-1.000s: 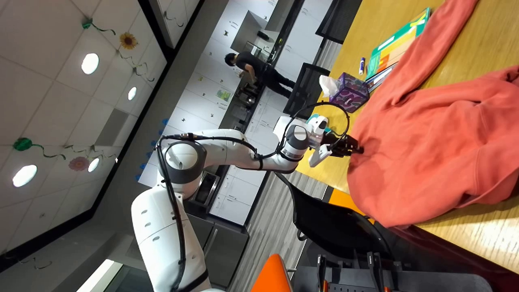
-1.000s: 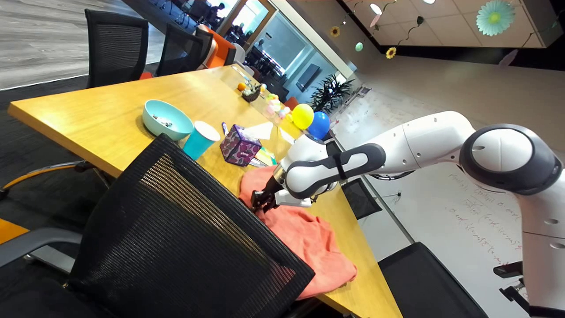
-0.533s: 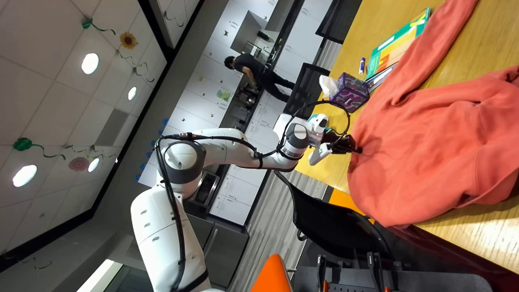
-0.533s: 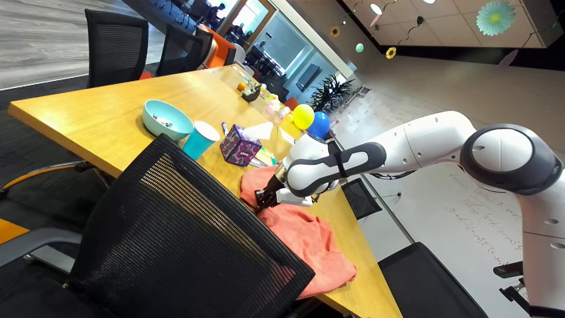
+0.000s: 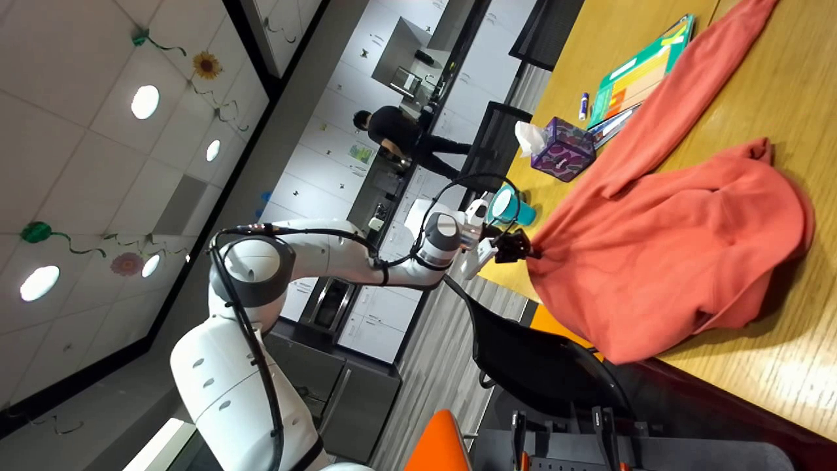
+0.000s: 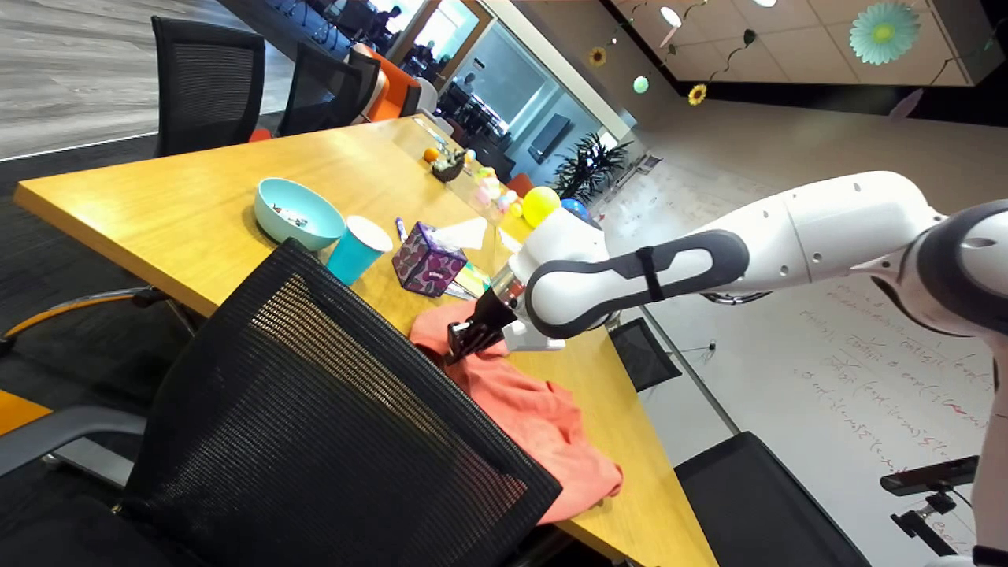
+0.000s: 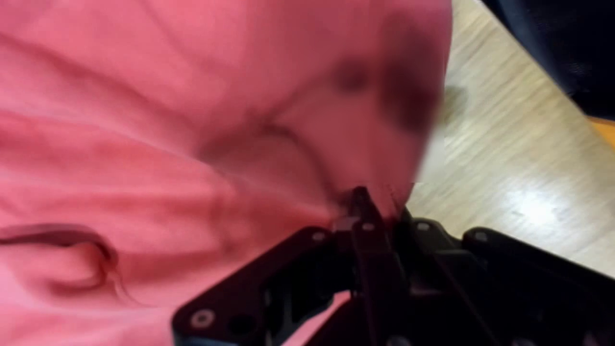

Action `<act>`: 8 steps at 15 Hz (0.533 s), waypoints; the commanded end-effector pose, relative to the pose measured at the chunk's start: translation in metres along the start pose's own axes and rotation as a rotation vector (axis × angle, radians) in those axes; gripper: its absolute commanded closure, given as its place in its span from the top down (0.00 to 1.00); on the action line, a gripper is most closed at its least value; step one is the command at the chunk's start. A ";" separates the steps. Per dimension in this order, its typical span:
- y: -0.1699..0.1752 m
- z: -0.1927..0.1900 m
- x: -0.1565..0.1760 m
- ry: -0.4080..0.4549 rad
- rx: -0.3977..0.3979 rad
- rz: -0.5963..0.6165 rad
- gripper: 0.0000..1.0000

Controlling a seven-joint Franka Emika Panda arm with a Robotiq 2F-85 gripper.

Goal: Hang the sweatshirt on the backrest of the chair

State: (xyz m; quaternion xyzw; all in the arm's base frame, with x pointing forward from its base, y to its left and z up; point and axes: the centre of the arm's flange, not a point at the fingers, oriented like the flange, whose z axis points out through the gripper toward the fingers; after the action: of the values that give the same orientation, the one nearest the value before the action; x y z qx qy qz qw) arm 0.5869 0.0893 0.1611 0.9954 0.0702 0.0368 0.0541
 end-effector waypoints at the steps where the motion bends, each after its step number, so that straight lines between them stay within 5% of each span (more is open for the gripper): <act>1: -0.030 -0.076 -0.035 0.033 0.017 -0.115 0.02; 8: -0.081 -0.176 -0.069 0.112 0.039 -0.330 0.02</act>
State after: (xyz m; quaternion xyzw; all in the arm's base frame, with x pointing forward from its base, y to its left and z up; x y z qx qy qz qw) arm 0.5257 0.1648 0.2711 0.9776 0.1949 0.0717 0.0350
